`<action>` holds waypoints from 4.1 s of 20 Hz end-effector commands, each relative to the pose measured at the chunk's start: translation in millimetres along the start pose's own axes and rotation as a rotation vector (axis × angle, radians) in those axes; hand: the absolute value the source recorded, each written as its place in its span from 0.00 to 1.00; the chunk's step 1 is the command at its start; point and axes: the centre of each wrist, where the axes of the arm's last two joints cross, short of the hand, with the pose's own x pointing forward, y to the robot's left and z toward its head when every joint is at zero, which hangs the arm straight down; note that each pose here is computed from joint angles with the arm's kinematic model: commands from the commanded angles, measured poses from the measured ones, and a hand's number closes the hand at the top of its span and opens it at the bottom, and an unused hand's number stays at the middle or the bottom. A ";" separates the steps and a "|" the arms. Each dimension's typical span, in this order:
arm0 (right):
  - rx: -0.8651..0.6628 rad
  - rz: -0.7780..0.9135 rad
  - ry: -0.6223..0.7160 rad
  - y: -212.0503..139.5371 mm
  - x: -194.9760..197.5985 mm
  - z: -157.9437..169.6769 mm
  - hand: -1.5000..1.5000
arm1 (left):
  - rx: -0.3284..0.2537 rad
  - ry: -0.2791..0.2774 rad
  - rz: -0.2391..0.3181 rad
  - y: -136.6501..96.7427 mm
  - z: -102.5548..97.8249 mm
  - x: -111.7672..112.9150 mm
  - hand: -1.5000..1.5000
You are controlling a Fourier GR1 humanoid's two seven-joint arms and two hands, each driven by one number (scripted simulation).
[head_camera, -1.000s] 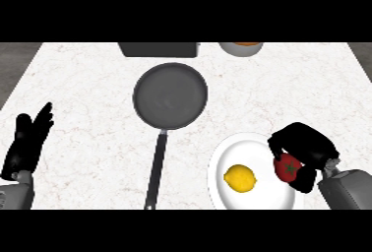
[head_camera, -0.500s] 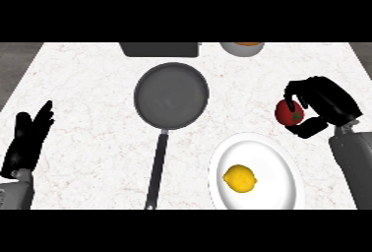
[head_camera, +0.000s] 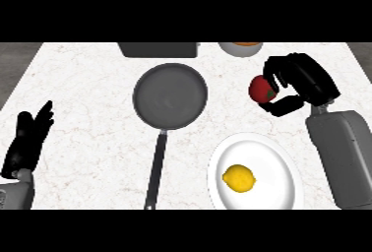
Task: Pick the tomato from the plate and place it in the pan
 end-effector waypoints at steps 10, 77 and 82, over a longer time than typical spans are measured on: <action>0.024 -0.245 0.058 57.5 77.6 -109.1 1.00 | -0.020 -0.019 0.019 7.2 -10.8 11.4 0.50; -0.191 -0.809 0.255 1.4 -115.1 -0.5 0.00 | -0.013 -0.036 -0.002 14.9 -21.4 16.1 0.50; -0.181 -0.798 0.249 -40.6 -136.5 22.0 0.00 | -0.029 -0.035 0.006 -15.2 -9.1 6.4 0.50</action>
